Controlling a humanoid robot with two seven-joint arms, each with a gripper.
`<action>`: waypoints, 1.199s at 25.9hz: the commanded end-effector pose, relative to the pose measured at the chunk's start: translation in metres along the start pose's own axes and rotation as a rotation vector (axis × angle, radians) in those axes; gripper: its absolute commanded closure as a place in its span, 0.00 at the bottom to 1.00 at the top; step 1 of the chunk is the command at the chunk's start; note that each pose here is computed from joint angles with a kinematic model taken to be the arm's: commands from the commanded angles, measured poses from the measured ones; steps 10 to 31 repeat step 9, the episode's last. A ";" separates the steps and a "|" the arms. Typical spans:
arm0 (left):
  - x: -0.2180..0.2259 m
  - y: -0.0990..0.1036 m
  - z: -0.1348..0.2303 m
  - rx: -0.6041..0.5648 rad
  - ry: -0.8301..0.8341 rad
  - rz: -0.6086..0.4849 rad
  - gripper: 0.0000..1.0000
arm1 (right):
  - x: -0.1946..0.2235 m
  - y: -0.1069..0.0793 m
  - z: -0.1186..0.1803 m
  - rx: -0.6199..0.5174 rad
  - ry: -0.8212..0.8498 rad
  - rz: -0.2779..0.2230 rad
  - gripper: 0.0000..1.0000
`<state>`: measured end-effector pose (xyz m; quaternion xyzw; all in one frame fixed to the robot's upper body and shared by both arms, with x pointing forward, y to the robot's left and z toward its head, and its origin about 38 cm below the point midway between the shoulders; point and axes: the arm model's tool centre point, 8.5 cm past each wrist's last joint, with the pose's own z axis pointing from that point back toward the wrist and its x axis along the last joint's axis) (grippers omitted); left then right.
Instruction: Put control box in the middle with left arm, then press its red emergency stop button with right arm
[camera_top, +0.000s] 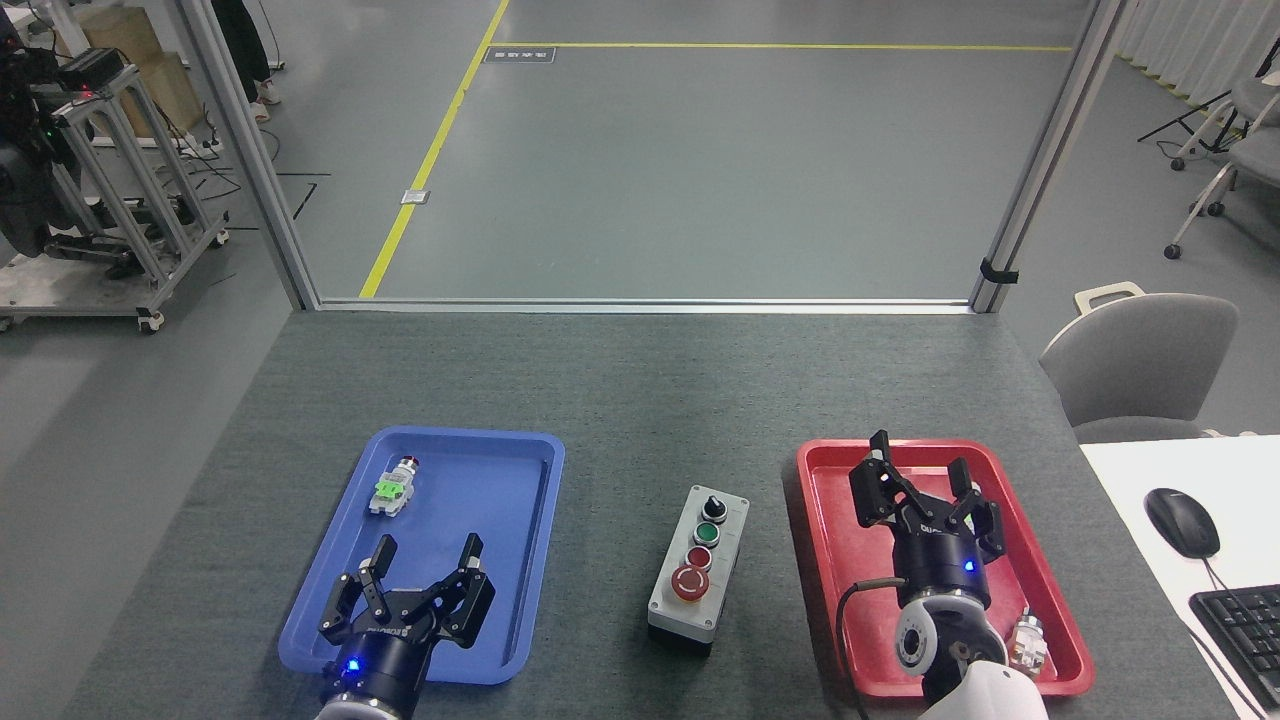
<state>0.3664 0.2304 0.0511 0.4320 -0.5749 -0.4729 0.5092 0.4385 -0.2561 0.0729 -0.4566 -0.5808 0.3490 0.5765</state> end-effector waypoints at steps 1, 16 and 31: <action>0.000 0.000 0.000 0.000 -0.001 0.001 0.01 | 0.003 0.005 0.003 0.009 -0.002 0.005 0.00; 0.000 0.000 0.000 0.000 -0.001 0.001 0.01 | 0.018 0.038 0.028 0.093 -0.021 0.058 0.00; 0.000 0.000 0.000 0.000 -0.001 0.001 0.01 | 0.018 0.038 0.028 0.093 -0.021 0.058 0.00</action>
